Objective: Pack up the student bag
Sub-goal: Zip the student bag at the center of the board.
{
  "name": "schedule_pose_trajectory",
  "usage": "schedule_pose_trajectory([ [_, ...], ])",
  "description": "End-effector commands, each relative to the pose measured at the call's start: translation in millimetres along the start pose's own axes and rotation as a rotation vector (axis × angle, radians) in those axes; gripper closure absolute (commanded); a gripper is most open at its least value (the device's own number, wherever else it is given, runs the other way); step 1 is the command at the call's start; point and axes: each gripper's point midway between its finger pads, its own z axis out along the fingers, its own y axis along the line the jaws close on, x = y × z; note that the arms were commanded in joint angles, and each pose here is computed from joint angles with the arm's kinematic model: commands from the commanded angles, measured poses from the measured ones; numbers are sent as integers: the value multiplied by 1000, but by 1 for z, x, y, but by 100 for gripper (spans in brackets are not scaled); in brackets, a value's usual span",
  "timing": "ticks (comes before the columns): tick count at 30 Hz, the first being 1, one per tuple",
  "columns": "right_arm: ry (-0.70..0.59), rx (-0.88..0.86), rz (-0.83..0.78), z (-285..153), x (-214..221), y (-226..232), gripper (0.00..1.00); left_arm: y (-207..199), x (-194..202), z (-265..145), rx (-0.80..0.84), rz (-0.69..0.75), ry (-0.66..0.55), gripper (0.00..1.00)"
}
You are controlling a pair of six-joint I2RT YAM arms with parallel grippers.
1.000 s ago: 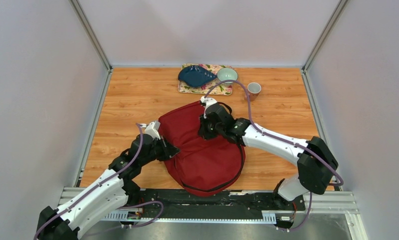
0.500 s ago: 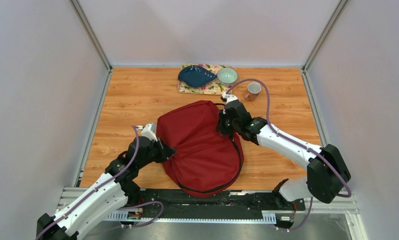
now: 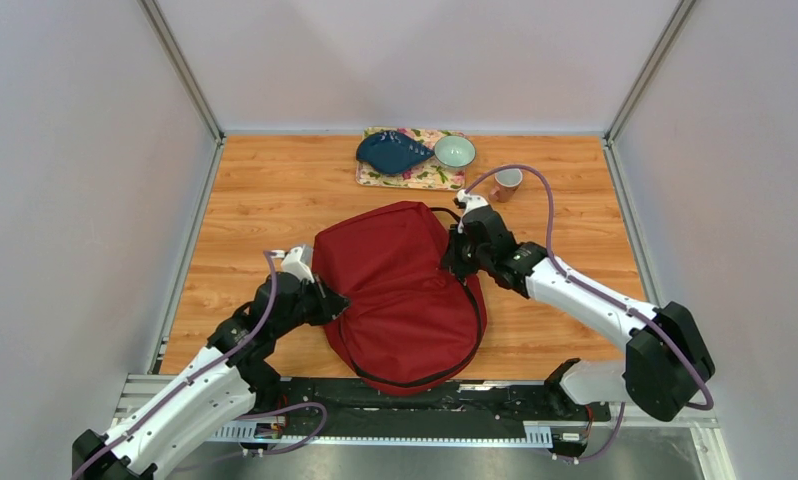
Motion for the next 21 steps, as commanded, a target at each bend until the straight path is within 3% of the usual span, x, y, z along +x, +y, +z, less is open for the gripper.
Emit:
schedule_pose_trajectory([
  [1,-47,48,8,-12,-3,-18,100,1,-13,-1,-34,51,-31,100],
  [9,-71,54,50,-29,7,-25,100,-42,-65,11,48,189,-39,100],
  [13,-81,59,57,-33,8,-27,99,-53,-92,31,102,171,-14,100],
  [15,-86,80,58,-35,6,-30,81,-64,-101,34,145,156,3,100],
  [16,-89,90,60,-36,4,-32,73,-62,-98,41,140,148,35,92],
  [17,-88,109,59,-38,4,-36,54,-67,-95,41,165,144,60,86],
  [18,-94,110,52,-41,2,-37,45,-66,-90,43,166,128,79,80],
  [21,-124,116,53,-54,-3,-40,30,-50,-70,41,139,79,99,54],
])
